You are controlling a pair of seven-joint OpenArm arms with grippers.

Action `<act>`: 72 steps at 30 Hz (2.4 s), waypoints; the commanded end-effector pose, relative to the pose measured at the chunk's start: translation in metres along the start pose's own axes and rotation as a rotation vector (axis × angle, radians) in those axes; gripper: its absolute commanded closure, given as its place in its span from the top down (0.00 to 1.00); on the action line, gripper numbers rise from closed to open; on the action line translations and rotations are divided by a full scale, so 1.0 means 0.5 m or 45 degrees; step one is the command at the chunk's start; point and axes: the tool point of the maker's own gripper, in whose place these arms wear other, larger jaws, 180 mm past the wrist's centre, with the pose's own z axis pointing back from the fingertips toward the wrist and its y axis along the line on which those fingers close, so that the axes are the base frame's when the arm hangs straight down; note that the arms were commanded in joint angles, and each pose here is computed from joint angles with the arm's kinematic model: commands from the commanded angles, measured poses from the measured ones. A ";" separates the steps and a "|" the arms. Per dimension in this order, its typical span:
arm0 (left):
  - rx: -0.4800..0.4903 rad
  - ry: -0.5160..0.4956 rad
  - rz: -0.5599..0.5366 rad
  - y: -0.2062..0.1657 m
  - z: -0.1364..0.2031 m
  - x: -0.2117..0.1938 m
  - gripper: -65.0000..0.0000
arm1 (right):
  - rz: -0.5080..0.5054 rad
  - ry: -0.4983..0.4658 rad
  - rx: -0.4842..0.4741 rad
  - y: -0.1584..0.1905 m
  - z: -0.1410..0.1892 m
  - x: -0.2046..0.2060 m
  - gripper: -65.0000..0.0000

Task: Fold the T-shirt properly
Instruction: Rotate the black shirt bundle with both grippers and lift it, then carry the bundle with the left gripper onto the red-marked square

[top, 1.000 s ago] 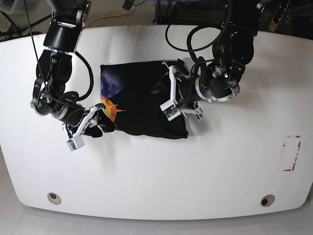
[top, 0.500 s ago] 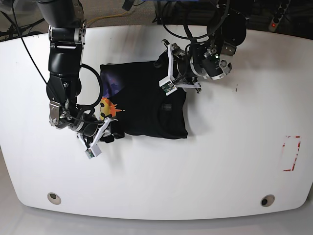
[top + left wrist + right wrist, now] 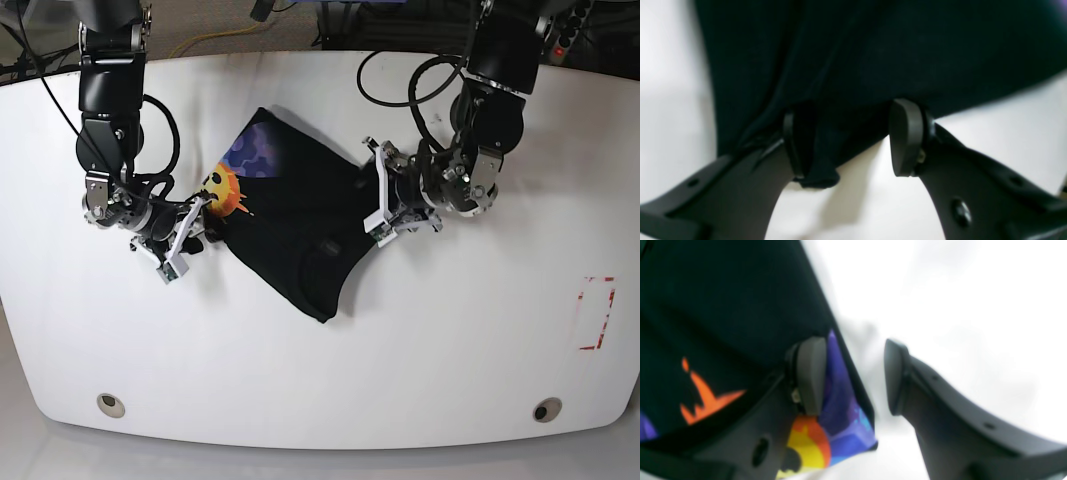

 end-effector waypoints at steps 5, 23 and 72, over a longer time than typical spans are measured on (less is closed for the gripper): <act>0.144 0.036 -0.018 0.119 0.030 0.023 0.50 | 0.080 0.026 0.018 0.043 0.026 -0.021 0.39; 0.366 -0.138 -0.302 0.165 0.182 0.141 0.51 | 0.155 -0.018 0.379 0.368 -0.033 0.011 0.39; 1.018 0.178 0.615 0.444 0.438 -0.506 0.78 | 0.055 -0.268 0.169 0.169 0.161 0.075 0.39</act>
